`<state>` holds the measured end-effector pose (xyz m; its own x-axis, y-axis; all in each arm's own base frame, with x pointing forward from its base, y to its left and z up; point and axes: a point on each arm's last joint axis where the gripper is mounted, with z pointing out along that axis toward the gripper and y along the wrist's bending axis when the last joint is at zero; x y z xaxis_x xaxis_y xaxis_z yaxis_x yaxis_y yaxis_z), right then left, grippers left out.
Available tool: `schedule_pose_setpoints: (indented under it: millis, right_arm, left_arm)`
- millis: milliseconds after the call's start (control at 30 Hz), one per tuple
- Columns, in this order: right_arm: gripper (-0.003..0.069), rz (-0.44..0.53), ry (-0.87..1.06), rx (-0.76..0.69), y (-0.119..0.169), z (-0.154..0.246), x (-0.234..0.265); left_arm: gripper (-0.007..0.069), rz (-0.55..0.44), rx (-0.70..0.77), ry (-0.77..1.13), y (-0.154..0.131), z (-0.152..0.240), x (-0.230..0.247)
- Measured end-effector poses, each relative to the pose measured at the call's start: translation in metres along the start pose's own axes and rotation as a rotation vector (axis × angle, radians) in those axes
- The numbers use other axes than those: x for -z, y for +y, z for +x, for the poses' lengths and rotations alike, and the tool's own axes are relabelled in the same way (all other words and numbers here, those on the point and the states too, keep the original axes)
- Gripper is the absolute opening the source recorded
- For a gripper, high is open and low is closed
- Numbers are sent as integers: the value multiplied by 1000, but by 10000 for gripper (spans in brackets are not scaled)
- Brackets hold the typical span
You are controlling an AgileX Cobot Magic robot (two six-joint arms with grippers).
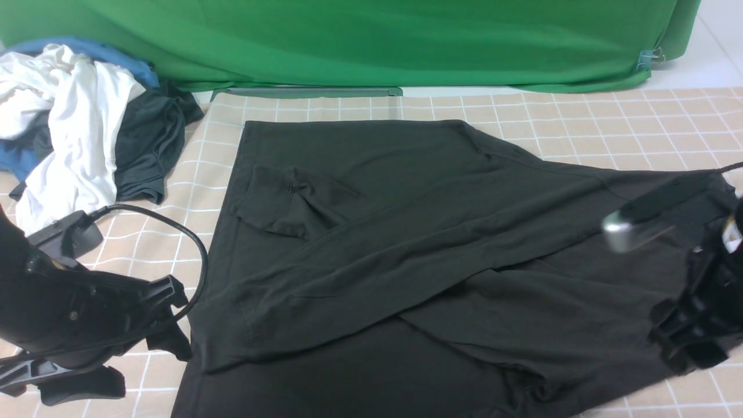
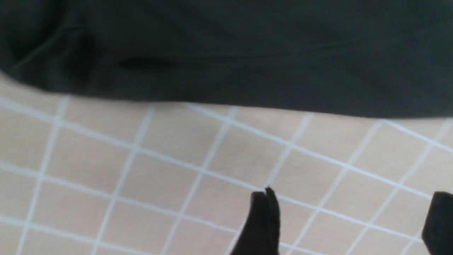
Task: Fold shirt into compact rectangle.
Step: 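Grasp the near edge of the shirt at its hem and shoulder corners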
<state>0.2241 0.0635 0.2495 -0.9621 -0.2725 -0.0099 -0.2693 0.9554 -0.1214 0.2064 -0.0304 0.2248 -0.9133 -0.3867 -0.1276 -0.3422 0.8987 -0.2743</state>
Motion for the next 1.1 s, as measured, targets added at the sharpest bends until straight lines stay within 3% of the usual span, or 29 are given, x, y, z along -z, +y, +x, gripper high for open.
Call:
schedule_pose_setpoints:
  millis: [233,567,867,1100]
  right_arm:
    - [578,-38,3,-193,-39,2,-7]
    - [578,-140,91,-214,-27,19,-32]
    - [578,-144,56,-215,-26,19,-38]
    - [578,-144,39,-210,-27,17,-38]
  left_arm:
    - [545,3,-93,23,-13,8,-8]
    - [545,-38,-110,69,-5,21,-28]
    - [545,-24,-44,113,6,39,-45]
    - [545,-30,-107,137,-5,49,-47]
